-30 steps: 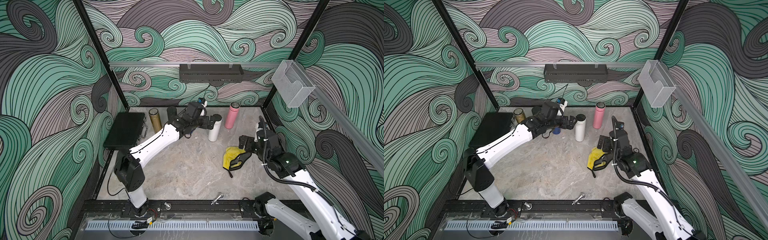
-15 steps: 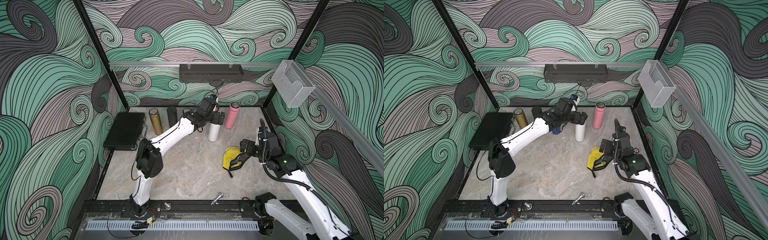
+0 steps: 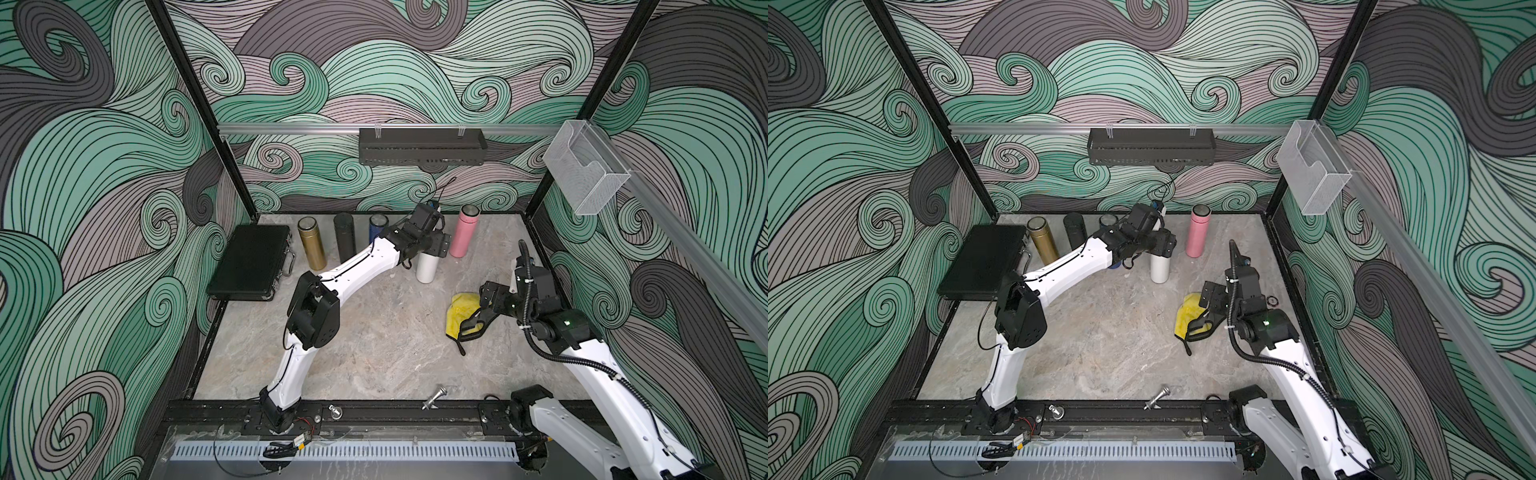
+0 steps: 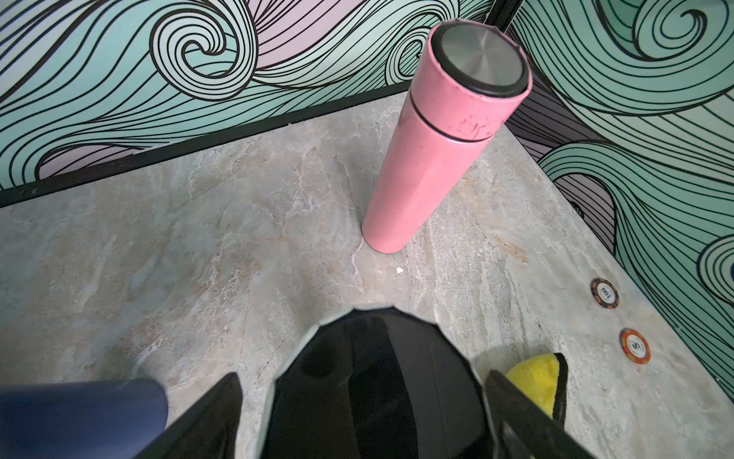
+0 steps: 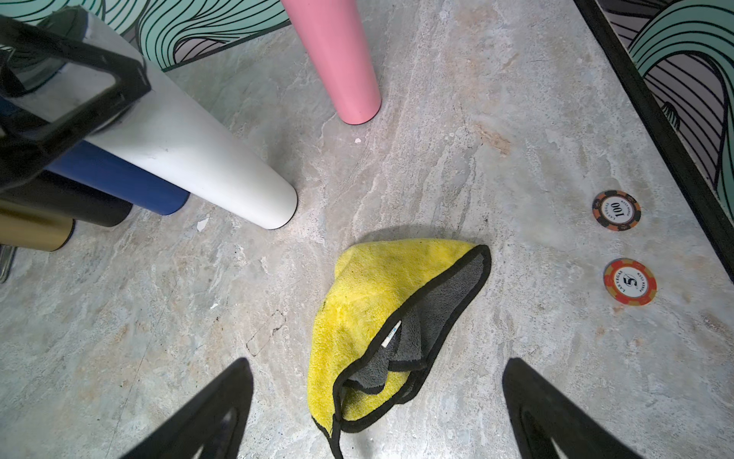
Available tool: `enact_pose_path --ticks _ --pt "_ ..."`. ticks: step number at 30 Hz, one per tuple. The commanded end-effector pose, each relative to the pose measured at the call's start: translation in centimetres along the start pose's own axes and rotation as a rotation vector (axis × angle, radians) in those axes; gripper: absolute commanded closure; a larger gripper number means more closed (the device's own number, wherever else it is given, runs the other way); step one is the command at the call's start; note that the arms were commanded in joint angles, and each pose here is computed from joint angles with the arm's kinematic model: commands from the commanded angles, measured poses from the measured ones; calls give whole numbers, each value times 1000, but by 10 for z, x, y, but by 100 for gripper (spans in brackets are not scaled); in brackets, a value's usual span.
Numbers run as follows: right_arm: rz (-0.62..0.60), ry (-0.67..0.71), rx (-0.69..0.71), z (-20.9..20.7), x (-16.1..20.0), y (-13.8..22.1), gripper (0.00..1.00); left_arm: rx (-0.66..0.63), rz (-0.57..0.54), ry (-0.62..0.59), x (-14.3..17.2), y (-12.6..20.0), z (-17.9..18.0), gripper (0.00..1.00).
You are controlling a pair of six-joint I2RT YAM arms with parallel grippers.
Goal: Wipe the surface of the thermos
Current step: Pick up the thermos from the center of the board.
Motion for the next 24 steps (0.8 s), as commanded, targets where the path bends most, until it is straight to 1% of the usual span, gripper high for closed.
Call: enact_pose_path --ticks 1,7,11,14,15,16,17,18,19,21,22,24 --pt "-18 -9 -14 -1 -1 2 3 -23 1 -24 -2 -5 -3 8" --pt "-14 -14 -17 -3 1 1 4 -45 21 -23 4 -16 -2 14" --pt "-14 -15 -18 -4 3 1 5 -77 21 -10 4 -15 1 24" --pt "-6 -17 -24 -4 4 -1 5 -103 22 -4 6 -15 3 40" --pt "-4 -17 -27 -4 5 -2 5 -106 21 -3 7 -15 4 48" --pt "-2 -16 -29 -4 6 -3 6 -111 21 -4 8 -15 4 58" --pt "1 -15 -29 -4 7 -4 6 -117 19 -6 8 -14 5 71" --pt "1 -18 -28 -5 7 -6 7 -120 16 -4 6 -12 5 88" --pt "3 -20 -30 -4 8 -8 7 -125 13 -4 5 -8 5 100" --pt "23 -20 -35 -4 11 -13 7 -123 5 -6 3 3 6 100" --pt "36 -22 -27 -4 12 -16 7 -122 -10 -3 0 15 6 100" --pt "73 -11 -5 -6 16 -25 3 -110 -27 7 0 37 8 100"
Point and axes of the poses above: each gripper's point midway between its finger pads, its own y axis back along the fingers, its own z axis along the line the jaws close on, x = y × z, the point moved 8 cm from there along y, back along the fingers, and after that the axes turned 9 degrees about -y, right-handed, at the moved point
